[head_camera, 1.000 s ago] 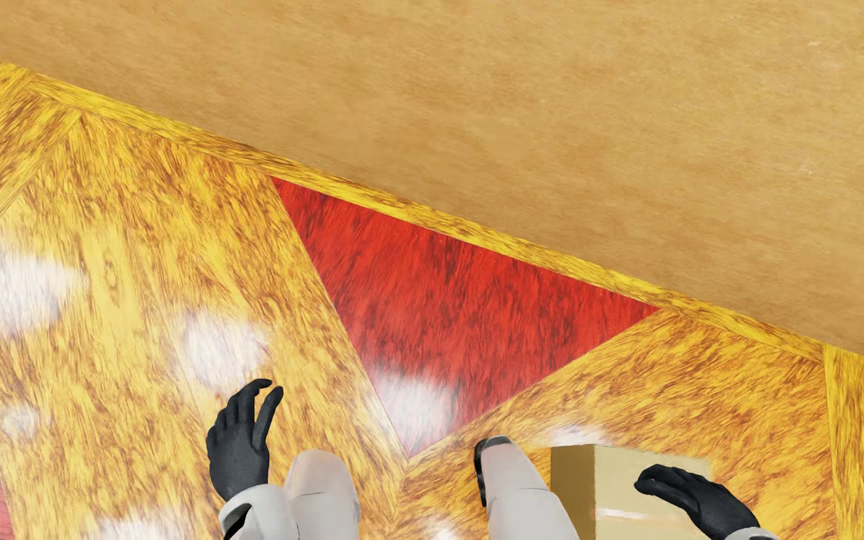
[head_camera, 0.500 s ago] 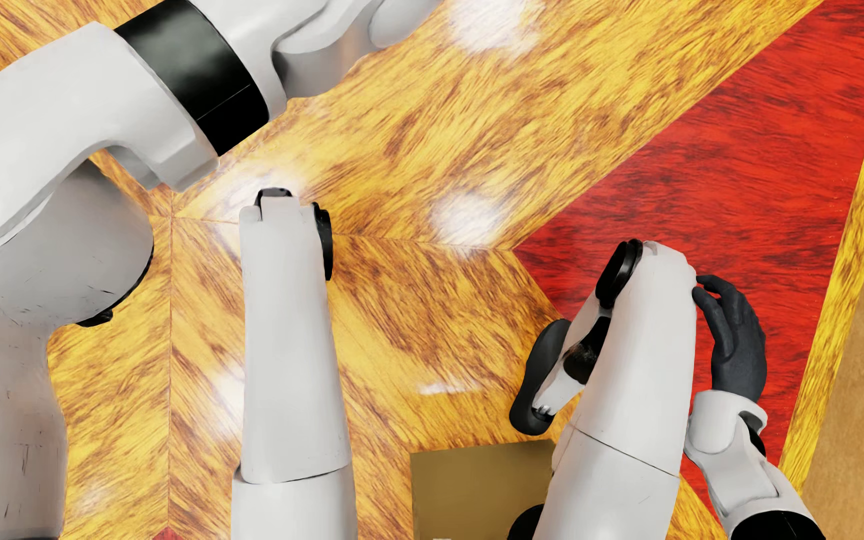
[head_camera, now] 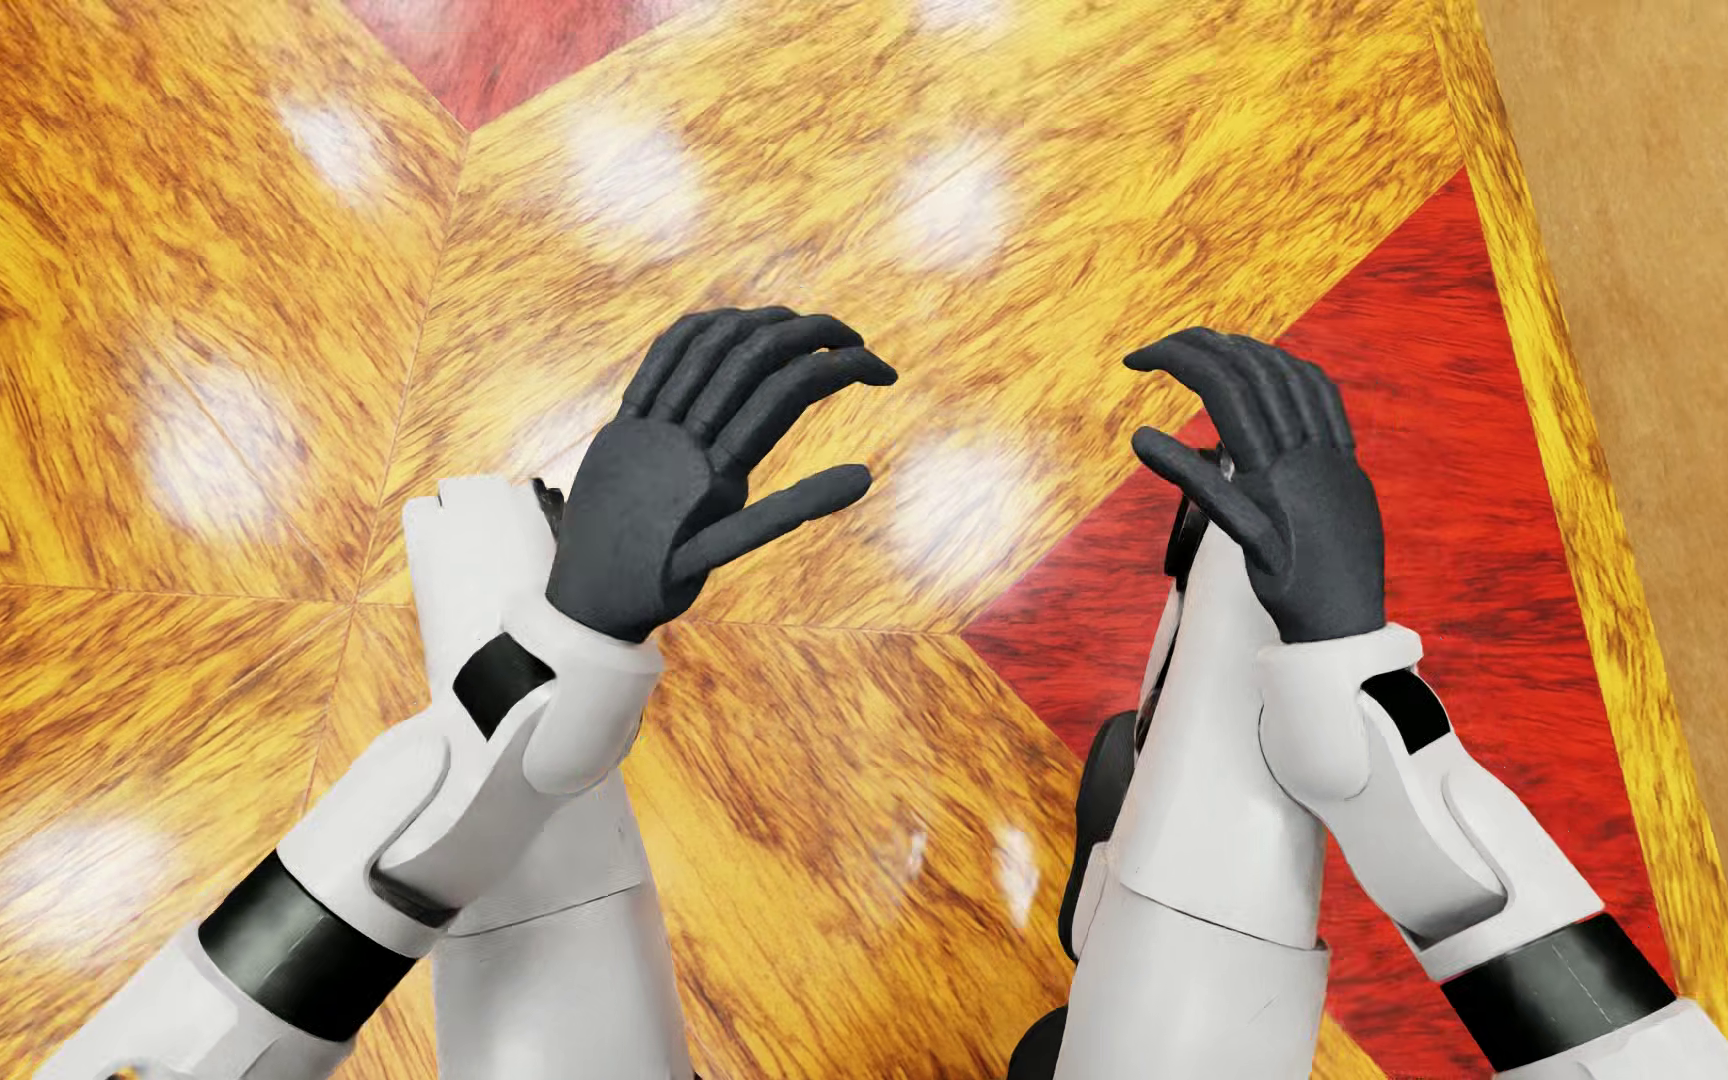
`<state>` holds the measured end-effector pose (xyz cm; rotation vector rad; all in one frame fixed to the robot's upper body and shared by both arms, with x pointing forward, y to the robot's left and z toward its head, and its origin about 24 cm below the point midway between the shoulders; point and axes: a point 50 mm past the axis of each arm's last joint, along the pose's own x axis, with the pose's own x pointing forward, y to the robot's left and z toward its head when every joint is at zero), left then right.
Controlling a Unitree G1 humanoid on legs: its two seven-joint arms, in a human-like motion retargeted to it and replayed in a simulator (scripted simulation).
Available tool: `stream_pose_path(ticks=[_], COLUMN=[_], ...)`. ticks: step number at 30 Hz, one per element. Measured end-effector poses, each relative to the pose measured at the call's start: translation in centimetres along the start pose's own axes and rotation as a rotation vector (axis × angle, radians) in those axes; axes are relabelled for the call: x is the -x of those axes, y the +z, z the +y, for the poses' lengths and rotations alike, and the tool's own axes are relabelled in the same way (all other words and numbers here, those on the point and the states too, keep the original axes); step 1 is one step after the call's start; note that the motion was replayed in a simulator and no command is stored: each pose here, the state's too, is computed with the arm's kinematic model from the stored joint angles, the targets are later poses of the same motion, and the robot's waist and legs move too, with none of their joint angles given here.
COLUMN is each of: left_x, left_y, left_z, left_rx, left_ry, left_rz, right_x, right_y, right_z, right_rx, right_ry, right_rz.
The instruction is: Take a seat on dark orange box
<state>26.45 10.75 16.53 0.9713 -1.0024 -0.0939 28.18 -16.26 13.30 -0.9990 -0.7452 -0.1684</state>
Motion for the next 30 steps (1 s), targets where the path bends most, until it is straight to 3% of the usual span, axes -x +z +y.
stream_pose_path(ticks=[3,6,8,11,20,30], left_x=[4.8,7.5,8.1,8.3,8.4,5.1], left_y=[-0.9,-2.0,-3.3,-3.8,-4.1,-4.1], left_z=[-2.1,-4.4,-5.3,-5.7,-7.2,-5.5], left_rx=[0.006,0.011,-0.001,0.001,0.004,-0.013], left_ry=[-0.275,-0.333,-0.304,-0.380,-0.355,-0.368], left_rz=[0.113,0.240,0.321,0.312,0.359,0.234], right_x=[-0.6,0.3,0.4,0.5,1.7,0.3], right_y=[3.9,3.2,2.4,2.3,0.6,0.7], right_z=[3.0,6.0,6.3,6.9,7.8,6.7], right_rx=[-0.079,-0.045,-0.063,-0.051,-0.046,-0.027], right_ry=[0.338,0.564,0.496,0.608,0.508,0.468], right_rz=[-0.237,-0.224,-0.194,-0.230,-0.068,-0.111])
